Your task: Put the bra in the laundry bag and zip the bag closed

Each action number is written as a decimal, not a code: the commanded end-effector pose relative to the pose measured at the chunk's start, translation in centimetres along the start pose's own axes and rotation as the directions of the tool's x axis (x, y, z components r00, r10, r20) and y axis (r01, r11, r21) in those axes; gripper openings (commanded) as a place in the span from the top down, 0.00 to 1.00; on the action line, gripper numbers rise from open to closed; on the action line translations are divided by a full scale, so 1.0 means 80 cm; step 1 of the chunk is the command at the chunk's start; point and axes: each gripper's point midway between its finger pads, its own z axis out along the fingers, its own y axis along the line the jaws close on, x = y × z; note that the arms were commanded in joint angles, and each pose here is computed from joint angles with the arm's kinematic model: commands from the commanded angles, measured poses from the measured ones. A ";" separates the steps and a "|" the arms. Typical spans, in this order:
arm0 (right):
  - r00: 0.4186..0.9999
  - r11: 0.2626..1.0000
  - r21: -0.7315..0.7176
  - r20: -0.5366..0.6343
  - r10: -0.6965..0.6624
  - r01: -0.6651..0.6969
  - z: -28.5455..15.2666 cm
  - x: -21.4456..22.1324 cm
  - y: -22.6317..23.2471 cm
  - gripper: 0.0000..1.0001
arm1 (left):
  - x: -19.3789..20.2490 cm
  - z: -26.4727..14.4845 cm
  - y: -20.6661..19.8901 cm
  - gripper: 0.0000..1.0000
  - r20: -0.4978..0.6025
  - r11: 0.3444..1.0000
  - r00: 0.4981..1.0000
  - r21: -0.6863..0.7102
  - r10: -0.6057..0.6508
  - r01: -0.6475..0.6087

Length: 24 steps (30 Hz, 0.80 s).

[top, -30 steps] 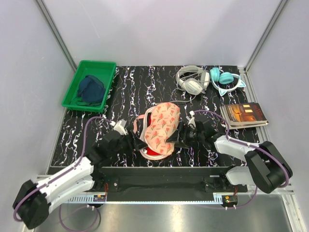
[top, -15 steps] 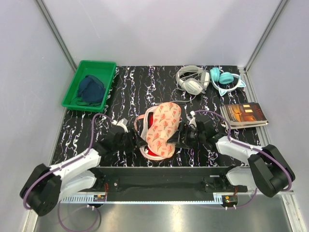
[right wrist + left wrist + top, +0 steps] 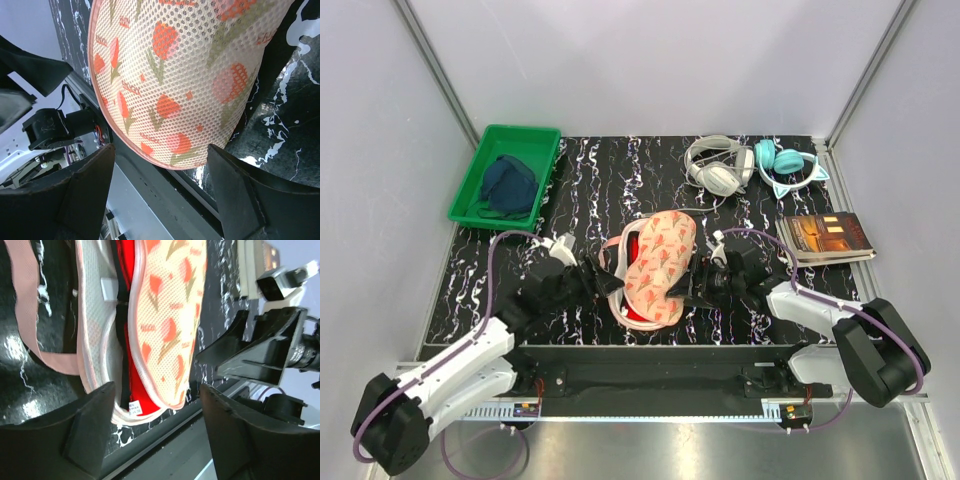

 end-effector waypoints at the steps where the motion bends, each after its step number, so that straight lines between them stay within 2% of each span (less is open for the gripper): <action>1: 1.000 1.000 0.005 0.006 -0.020 0.020 0.002 -0.003 -0.004 0.18 | -0.021 0.006 -0.014 0.24 0.032 0.999 0.999 0.001 0.044 -0.044; 4: 1.000 1.000 0.004 0.007 -0.018 0.018 0.001 -0.003 -0.003 0.18 | -0.016 0.020 -0.030 0.28 -0.031 0.999 0.999 0.041 0.033 -0.032; 8: 1.000 1.000 0.027 0.023 -0.011 0.011 0.000 -0.005 -0.009 0.18 | -0.007 0.043 -0.027 0.35 -0.075 0.999 0.997 0.051 0.014 -0.010; 15: 1.000 0.998 0.060 0.013 0.013 -0.014 0.004 -0.004 -0.025 0.18 | 0.002 0.063 -0.027 0.56 -0.135 0.997 0.990 0.068 0.036 -0.027; 16: 1.000 0.998 0.060 0.007 0.014 -0.015 0.005 -0.003 -0.025 0.18 | 0.002 0.063 -0.026 0.63 -0.139 0.997 0.990 0.067 0.040 -0.031; 18: 1.000 0.998 0.058 0.000 0.015 -0.015 0.006 -0.003 -0.025 0.16 | 0.001 0.064 -0.026 0.70 -0.138 0.996 0.989 0.073 0.051 -0.041; 22: 1.000 0.998 0.057 -0.014 0.010 -0.010 0.009 -0.001 -0.025 0.14 | -0.005 0.059 -0.020 0.90 -0.129 0.996 0.990 0.069 0.061 -0.052; 23: 1.000 0.999 0.053 -0.016 0.009 -0.008 0.009 -0.002 -0.024 0.14 | -0.003 0.054 -0.009 1.00 -0.130 0.997 0.989 0.041 0.065 -0.060; 24: 1.000 0.999 0.053 -0.023 0.011 -0.010 0.009 0.000 -0.024 0.13 | -0.006 0.051 -0.005 1.00 -0.115 0.997 0.991 0.032 0.068 -0.065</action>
